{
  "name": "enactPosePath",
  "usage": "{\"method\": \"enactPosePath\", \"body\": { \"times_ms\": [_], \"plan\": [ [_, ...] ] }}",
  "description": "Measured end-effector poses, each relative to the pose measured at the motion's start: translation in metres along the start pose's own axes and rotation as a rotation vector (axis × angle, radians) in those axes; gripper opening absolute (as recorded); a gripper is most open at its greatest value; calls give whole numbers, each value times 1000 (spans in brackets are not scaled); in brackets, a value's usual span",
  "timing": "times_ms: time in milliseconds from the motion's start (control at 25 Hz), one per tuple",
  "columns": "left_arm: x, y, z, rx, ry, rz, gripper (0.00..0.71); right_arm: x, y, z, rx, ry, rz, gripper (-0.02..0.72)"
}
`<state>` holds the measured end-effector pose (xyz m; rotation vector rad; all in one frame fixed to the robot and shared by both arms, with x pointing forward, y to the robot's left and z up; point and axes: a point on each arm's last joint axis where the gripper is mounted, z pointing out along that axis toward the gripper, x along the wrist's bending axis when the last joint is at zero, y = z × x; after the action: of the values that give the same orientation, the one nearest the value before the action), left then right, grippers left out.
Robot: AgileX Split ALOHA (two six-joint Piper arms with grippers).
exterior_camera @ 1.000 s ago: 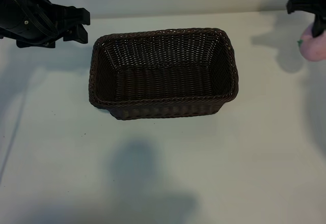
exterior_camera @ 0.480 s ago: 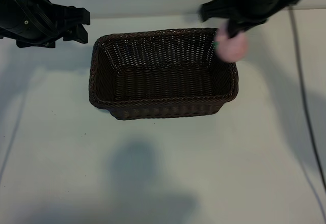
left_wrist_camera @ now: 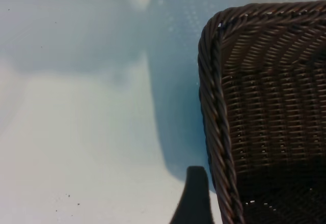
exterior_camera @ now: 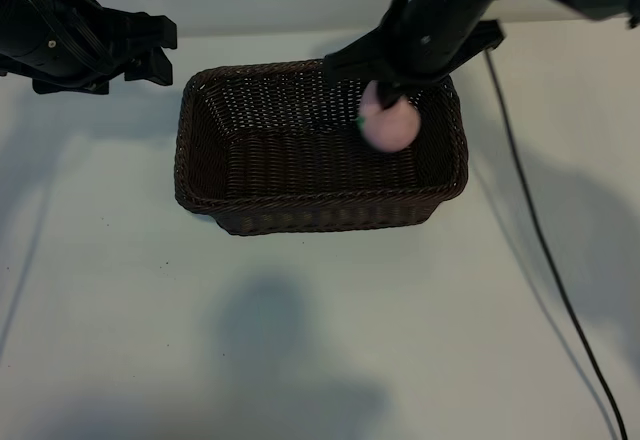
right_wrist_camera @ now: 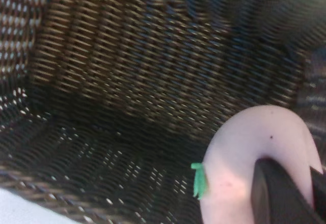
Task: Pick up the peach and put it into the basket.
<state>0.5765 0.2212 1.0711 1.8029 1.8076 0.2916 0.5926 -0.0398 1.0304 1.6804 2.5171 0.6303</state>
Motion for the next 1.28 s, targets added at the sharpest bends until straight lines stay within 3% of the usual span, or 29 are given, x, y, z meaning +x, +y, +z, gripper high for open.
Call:
{"method": "enactPosePath", "body": {
  "times_ms": [280, 560, 720, 880, 960, 1120, 1280],
  "plan": [
    [0, 0, 0, 0, 0, 0, 592, 4, -3, 49, 42, 3, -1, 41],
    [0, 0, 0, -1, 0, 0, 591, 3, -4, 56, 56, -1, 0, 67],
    [0, 0, 0, -4, 0, 1, 591, 3, -5, 56, 66, 0, 1, 245],
    [0, 1, 0, -6, -1, 1, 591, 5, -3, 52, 70, 11, -14, 536],
    [0, 1, 0, -7, -1, 1, 591, 8, 2, 44, 68, 16, -20, 637],
    [0, 1, 0, -7, -1, 1, 591, 12, 16, 21, 55, -1, -49, 678],
    [0, 1, 0, -8, -1, 1, 591, 3, 24, 3, 66, -51, -60, 636]
  ]
}}
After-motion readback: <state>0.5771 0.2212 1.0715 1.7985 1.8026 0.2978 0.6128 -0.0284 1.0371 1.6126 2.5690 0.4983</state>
